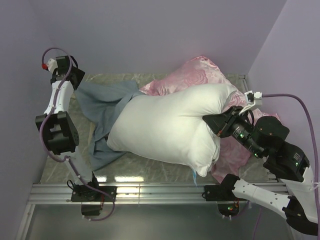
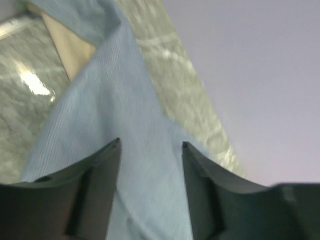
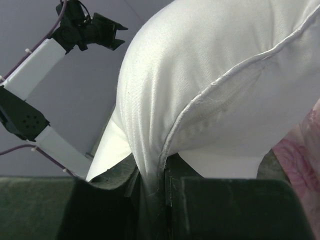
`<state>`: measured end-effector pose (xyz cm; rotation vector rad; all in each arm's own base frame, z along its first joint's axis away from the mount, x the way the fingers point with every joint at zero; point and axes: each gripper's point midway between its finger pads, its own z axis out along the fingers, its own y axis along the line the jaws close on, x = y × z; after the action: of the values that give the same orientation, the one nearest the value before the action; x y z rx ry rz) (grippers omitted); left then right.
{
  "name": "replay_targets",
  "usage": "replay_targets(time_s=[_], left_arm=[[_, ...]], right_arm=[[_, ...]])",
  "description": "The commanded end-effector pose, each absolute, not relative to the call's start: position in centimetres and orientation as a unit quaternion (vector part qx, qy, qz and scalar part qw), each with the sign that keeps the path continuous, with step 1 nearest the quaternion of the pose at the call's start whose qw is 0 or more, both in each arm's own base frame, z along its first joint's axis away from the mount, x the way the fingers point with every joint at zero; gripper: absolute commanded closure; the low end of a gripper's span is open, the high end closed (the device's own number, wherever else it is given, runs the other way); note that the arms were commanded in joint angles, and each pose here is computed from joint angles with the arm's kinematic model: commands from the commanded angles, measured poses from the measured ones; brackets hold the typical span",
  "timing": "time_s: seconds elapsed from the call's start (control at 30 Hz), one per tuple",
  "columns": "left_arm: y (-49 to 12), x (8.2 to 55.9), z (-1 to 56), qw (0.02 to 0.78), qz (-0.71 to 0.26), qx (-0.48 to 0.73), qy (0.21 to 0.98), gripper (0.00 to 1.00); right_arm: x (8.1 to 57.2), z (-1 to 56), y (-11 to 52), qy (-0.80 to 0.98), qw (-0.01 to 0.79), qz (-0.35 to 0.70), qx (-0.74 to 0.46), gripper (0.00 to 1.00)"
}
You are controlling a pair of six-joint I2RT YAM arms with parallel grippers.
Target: Remove the pillowcase from the pillow
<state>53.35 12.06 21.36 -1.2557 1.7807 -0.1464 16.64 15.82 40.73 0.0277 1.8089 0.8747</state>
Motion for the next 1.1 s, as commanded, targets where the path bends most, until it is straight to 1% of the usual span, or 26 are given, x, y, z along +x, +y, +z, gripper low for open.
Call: replay_targets(time_s=[0.0,0.03,0.07,0.1,0.13,0.2,0.23,0.3,0.33,0.37,0.4,0.43,0.5,0.53,0.7,0.77,0.8,0.83,0.87,0.9,0.93,0.97,1.03,1.07], left_arm=[[8.0,52.2,26.4,0.493,-0.117,-0.434,0.745,0.41],[7.1,51.5,25.4,0.480,-0.120,-0.430,0.755,0.38],[4.6,51.1,27.4,0.499,-0.153,-0.402,0.752,0.36],[3.3,50.5,27.0,0.496,-0.161,-0.387,0.761,0.34],[2.0,49.5,25.1,0.475,-0.163,-0.379,0.777,0.33],[-1.8,47.7,25.1,0.467,-0.193,-0.343,0.792,0.30],[-2.9,45.7,23.6,0.452,-0.201,-0.336,0.801,0.30],[-6.1,43.8,23.2,0.449,-0.255,-0.293,0.805,0.27],[-7.2,41.3,22.0,0.437,-0.272,-0.277,0.812,0.26],[-8.4,40.2,21.7,0.433,-0.292,-0.255,0.814,0.25],[-9.4,38.4,19.8,0.411,-0.304,-0.241,0.825,0.25],[-9.8,37.2,20.7,0.422,-0.315,-0.227,0.819,0.23],[-10.7,35.2,19.0,0.407,-0.327,-0.212,0.826,0.21],[-10.9,34.5,19.0,0.407,-0.330,-0.207,0.826,0.21],[-13.4,32.5,16.3,0.371,-0.351,-0.179,0.841,0.19],[-14.6,32.3,16.0,0.365,-0.366,-0.166,0.840,0.21],[-15.1,32.0,15.6,0.355,-0.376,-0.166,0.840,0.23],[-15.5,32.1,15.2,0.349,-0.381,-0.163,0.840,0.28],[-16.1,31.8,15.1,0.343,-0.387,-0.158,0.841,0.48],[-16.7,32.2,15.7,0.350,-0.398,-0.150,0.835,0.60],[-17.1,32.1,15.9,0.347,-0.403,-0.146,0.834,0.75],[-17.7,31.8,16.3,0.342,-0.409,-0.138,0.834,0.99],[-18.5,31.8,19.4,0.362,-0.429,-0.118,0.819,0.99],[-19.2,31.1,20.4,0.360,-0.434,-0.108,0.819,0.99]], right_arm=[[16.5,46.2,15.3,0.698,0.584,0.413,0.026,1.00],[16.5,46.4,15.3,0.697,0.586,0.413,0.025,1.00],[16.5,46.7,15.3,0.695,0.588,0.413,0.024,1.00],[16.6,46.8,15.2,0.695,0.590,0.410,0.022,1.00],[16.6,46.9,15.2,0.694,0.592,0.409,0.022,1.00],[16.7,47.0,15.1,0.693,0.595,0.406,0.023,1.00],[16.7,46.9,14.9,0.693,0.597,0.404,0.023,1.00],[16.6,46.4,14.6,0.695,0.597,0.399,0.024,1.00],[16.3,46.4,14.2,0.692,0.600,0.401,0.026,1.00],[16.3,45.7,14.1,0.697,0.597,0.395,0.027,1.00],[16.4,45.2,13.8,0.699,0.599,0.390,0.032,1.00],[16.1,45.0,13.3,0.696,0.602,0.390,0.037,1.00],[16.2,43.6,13.2,0.705,0.597,0.382,0.039,1.00],[16.1,43.2,12.9,0.706,0.596,0.380,0.042,1.00],[16.3,41.6,13.7,0.716,0.583,0.382,0.039,1.00],[16.5,41.5,14.1,0.716,0.581,0.385,0.038,1.00],[16.5,41.3,14.2,0.717,0.579,0.386,0.037,1.00],[16.6,41.0,14.4,0.720,0.577,0.385,0.037,1.00],[16.7,40.9,14.5,0.721,0.576,0.385,0.037,1.00],[16.7,40.8,14.5,0.721,0.575,0.385,0.038,1.00],[16.8,40.7,14.5,0.721,0.575,0.384,0.039,1.00],[16.9,40.5,14.4,0.723,0.575,0.380,0.042,1.00],[17.0,40.6,14.2,0.724,0.578,0.374,0.044,1.00],[16.9,40.9,14.0,0.723,0.579,0.373,0.045,1.00]])
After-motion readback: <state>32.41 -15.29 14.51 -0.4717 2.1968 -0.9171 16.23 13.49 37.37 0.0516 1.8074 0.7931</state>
